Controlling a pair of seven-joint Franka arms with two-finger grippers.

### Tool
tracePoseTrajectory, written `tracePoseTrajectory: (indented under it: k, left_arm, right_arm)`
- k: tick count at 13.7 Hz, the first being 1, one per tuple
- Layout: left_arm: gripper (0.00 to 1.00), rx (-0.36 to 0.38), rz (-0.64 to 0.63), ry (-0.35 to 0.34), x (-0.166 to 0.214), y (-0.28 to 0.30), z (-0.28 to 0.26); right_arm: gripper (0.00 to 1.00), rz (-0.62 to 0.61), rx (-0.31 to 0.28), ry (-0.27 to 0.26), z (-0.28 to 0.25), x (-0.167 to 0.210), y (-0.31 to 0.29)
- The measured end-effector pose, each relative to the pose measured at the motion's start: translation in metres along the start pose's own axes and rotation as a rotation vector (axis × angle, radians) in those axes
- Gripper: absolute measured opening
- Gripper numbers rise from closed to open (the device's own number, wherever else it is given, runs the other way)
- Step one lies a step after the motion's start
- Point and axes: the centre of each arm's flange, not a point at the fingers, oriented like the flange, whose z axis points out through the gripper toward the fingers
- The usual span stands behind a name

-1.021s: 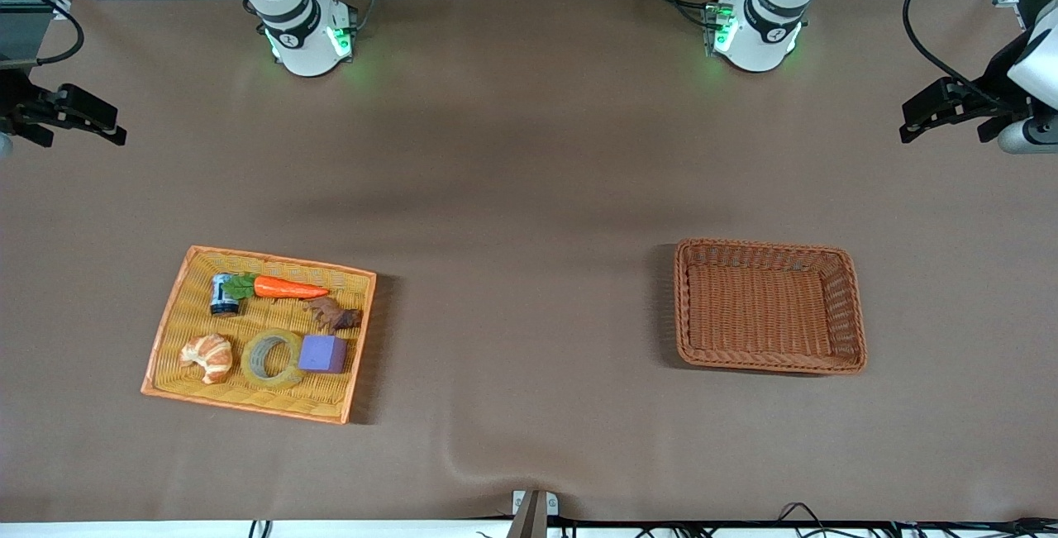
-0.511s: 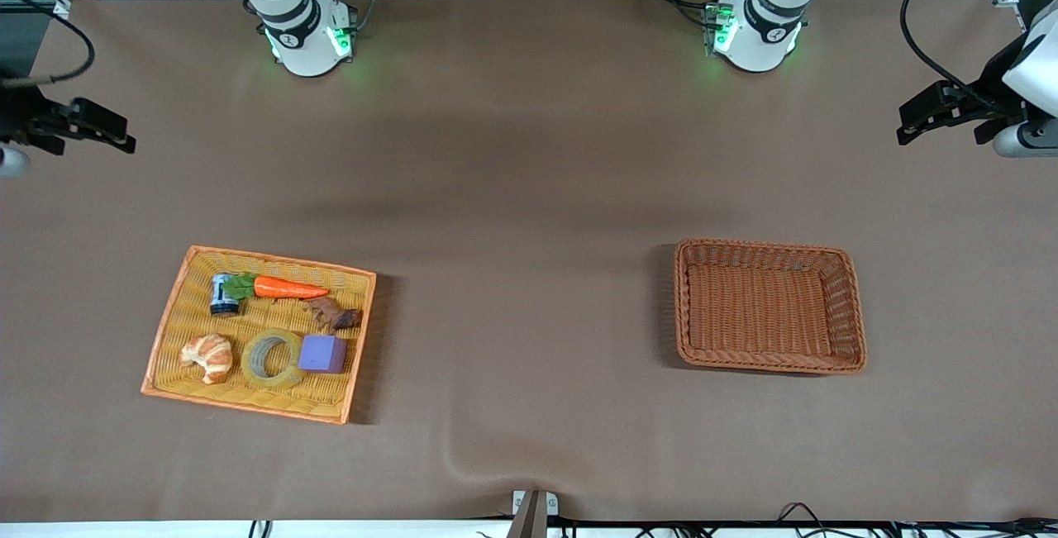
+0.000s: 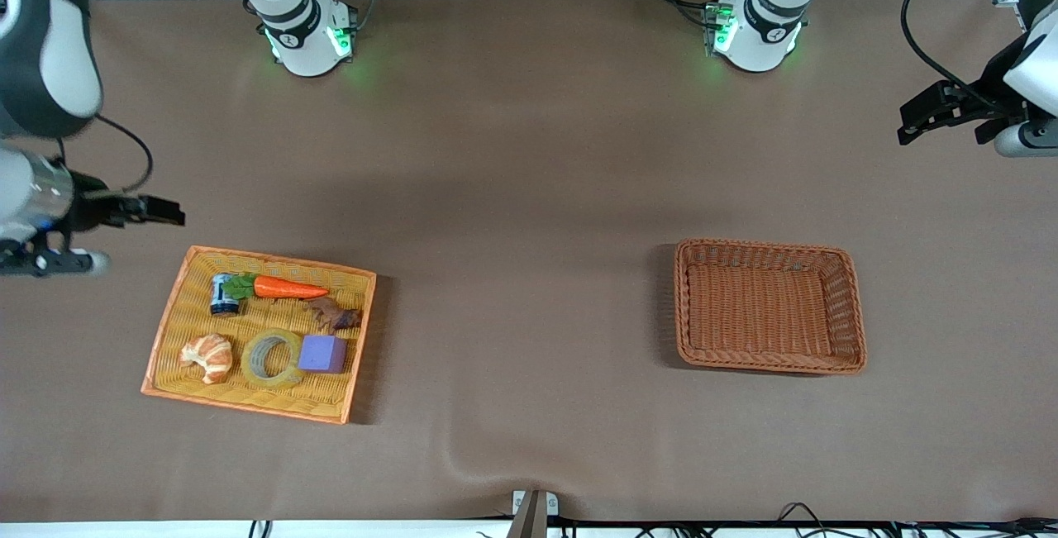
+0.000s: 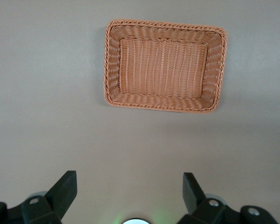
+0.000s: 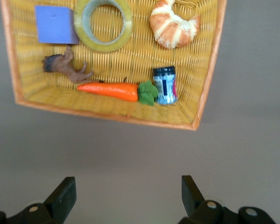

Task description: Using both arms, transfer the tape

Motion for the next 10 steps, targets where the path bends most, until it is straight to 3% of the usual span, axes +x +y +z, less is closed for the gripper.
tracePoseTrajectory:
  k: [3,10]
  left_arm:
    - [1.00,0.000,0.000,0.001,0.000,0.000,0.000]
    - [1.00,0.000,0.000,-0.001,0.000,0.000,0.001]
  right_arm:
    - [1.00,0.001,0.004,-0.002,0.047,0.031,0.004]
    - [1.00,-0.095,-0.007,0.118,0.118,0.093,-0.018]
